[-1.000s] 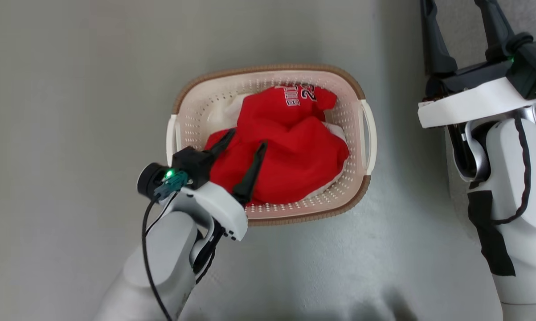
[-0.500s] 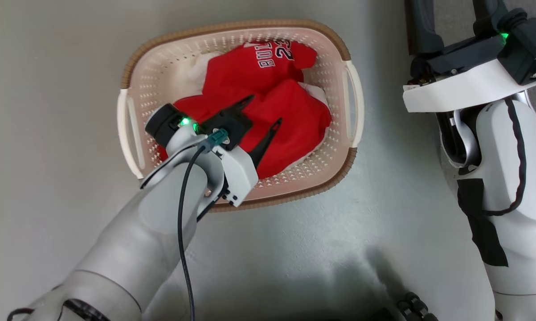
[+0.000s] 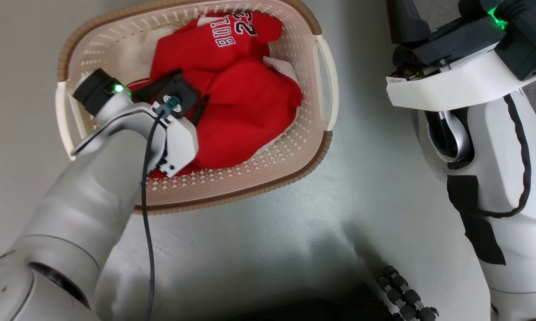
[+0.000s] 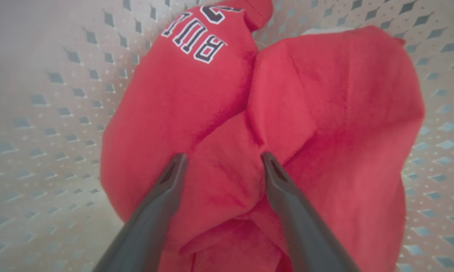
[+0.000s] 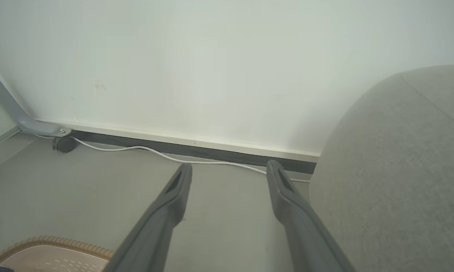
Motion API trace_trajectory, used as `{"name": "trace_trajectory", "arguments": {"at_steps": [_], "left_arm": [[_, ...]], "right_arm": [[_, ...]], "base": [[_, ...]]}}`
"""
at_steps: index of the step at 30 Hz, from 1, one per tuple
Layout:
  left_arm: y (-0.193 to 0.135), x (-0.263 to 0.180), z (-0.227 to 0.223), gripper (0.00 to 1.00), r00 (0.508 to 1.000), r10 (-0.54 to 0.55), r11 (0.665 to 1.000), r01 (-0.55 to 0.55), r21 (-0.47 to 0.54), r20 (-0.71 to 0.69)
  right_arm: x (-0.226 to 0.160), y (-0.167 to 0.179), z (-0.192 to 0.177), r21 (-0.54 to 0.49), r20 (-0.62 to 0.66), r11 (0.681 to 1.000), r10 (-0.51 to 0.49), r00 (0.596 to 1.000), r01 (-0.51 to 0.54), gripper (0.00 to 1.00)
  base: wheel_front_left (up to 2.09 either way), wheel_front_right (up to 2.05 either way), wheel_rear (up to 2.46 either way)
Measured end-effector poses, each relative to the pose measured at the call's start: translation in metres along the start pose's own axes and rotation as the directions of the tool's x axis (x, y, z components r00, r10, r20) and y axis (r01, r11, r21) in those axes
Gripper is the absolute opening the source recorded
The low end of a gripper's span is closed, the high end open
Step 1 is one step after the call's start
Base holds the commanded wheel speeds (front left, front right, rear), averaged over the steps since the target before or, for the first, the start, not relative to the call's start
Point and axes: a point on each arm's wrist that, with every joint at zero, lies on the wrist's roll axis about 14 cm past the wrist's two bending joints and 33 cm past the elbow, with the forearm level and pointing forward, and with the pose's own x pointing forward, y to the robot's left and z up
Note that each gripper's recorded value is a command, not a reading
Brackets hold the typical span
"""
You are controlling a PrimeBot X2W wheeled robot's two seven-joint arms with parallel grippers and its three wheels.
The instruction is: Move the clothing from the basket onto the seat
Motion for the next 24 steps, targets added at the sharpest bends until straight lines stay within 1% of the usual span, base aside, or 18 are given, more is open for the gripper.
{"name": "trace_trajectory", "arguments": {"at_steps": [3,7,8,9,12,14,18,24], "left_arm": [[0.006,0.006,-0.002,1.0,1.0,0.001,1.0,-0.001,0.022,-0.011],[0.006,0.007,-0.003,1.0,1.0,0.003,1.0,-0.003,0.017,-0.018],[0.007,0.007,-0.004,0.2,1.0,0.008,1.0,-0.008,0.009,-0.02],[0.008,0.006,-0.005,0.0,1.0,0.011,1.0,-0.011,0.004,-0.023],[0.01,0.005,-0.003,0.0,1.0,0.026,0.999,-0.027,-0.035,-0.017],[0.01,0.003,0.003,0.0,1.0,0.029,0.999,-0.029,-0.041,0.001],[0.008,-0.002,0.027,0.0,0.998,0.028,0.999,-0.026,-0.034,0.059],[0.002,-0.019,0.06,0.0,0.988,0.041,0.997,-0.031,-0.064,0.15]], "right_arm": [[-0.001,0.001,-0.003,-0.006,-0.005,1.0,0.009,1.0,-0.009,1.0],[0.0,0.002,0.003,-0.01,0.012,1.0,0.012,1.0,-0.012,1.0],[0.0,0.002,0.004,-0.01,0.017,1.0,0.012,1.0,-0.012,1.0],[0.0,0.001,0.004,-0.009,0.017,1.0,0.011,1.0,-0.01,1.0],[0.0,0.0,0.005,-0.007,0.021,1.0,0.005,1.0,-0.004,1.0],[0.0,-0.003,0.009,-0.006,0.029,1.0,-0.006,1.0,0.006,1.0],[0.0,-0.004,0.021,-0.002,0.048,1.0,-0.015,0.999,0.015,1.0],[-0.006,-0.001,0.036,0.003,0.058,1.0,-0.02,0.998,0.02,1.0]], "base": [[0.0,0.0,0.0],[0.0,0.0,0.0],[0.0,0.0,0.0],[0.0,0.0,0.0],[0.0,0.0,0.0],[0.0,0.0,0.0],[0.0,0.0,0.0],[0.0,0.0,0.0]]}}
